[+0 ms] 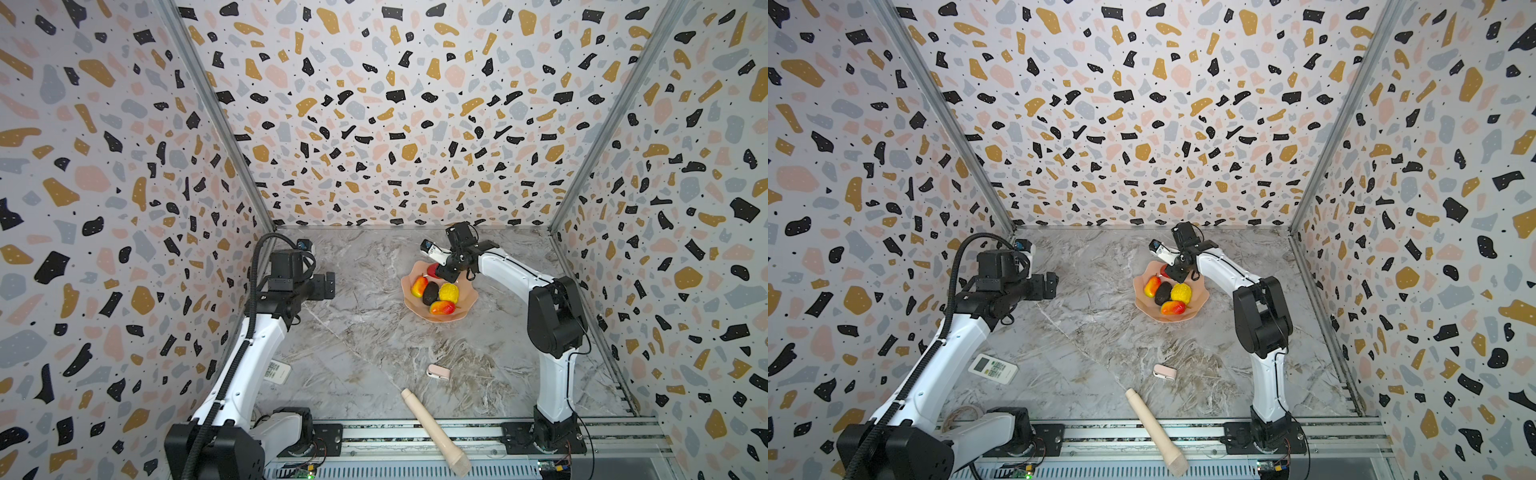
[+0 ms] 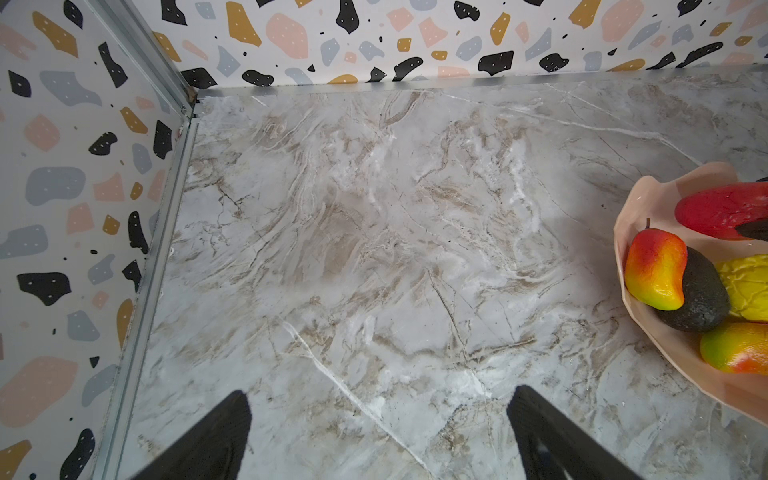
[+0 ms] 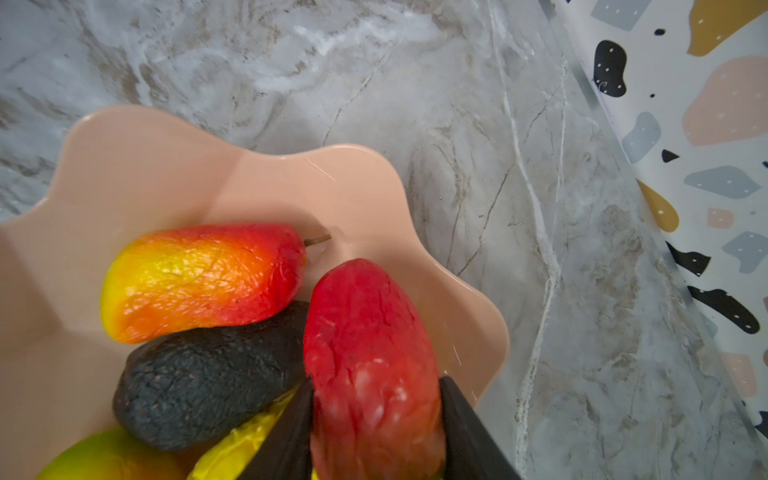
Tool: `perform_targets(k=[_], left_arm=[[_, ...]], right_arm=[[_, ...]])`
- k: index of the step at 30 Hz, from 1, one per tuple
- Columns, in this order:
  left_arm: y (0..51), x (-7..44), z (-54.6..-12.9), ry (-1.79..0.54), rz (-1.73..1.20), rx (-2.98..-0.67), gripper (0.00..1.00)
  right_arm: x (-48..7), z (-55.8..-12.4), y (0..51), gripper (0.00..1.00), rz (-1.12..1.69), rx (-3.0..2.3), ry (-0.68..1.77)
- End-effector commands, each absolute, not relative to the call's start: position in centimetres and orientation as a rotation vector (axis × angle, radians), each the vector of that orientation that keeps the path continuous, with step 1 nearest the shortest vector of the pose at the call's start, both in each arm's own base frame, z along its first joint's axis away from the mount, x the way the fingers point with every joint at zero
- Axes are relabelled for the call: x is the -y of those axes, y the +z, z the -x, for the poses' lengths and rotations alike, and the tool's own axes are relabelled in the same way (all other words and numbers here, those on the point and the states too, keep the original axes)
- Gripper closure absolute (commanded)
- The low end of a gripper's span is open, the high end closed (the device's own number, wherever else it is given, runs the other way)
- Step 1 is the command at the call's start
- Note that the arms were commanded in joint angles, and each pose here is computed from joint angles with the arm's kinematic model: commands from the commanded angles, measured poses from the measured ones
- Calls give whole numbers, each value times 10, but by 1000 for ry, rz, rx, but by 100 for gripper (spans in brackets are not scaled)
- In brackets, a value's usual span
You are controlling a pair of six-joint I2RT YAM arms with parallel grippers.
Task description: Place and organize the fake fruits in the fruit bowl
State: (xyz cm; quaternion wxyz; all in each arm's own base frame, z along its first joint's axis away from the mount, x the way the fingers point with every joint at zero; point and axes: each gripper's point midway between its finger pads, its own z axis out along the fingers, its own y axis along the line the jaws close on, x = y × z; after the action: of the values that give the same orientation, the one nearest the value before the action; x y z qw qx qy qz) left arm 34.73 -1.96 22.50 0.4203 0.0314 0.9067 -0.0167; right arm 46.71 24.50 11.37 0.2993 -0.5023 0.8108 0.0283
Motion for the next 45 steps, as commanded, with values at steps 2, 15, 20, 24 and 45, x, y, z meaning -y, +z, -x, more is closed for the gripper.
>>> perform_targets(k=[2, 15, 20, 24, 45], left_arm=[[229, 18, -351, -38, -78, -2249, 0], [230, 19, -352, -45, -82, -2248, 0], [240, 19, -355, -43, -85, -2218, 0], [268, 17, -361, -70, -2, -2100, 0], [177, -57, -299, 303, 439, -1571, 0]], right_arm=[[-235, -470, 121, 48, 1319, -2160, 52], [-228, -475, 163, 16, 1206, -2124, 15], [-204, -458, 214, 1, 973, -2058, 33], [-166, -431, 257, 1, 697, -1921, 86], [4, -297, 170, 1, -85, -1557, -106]])
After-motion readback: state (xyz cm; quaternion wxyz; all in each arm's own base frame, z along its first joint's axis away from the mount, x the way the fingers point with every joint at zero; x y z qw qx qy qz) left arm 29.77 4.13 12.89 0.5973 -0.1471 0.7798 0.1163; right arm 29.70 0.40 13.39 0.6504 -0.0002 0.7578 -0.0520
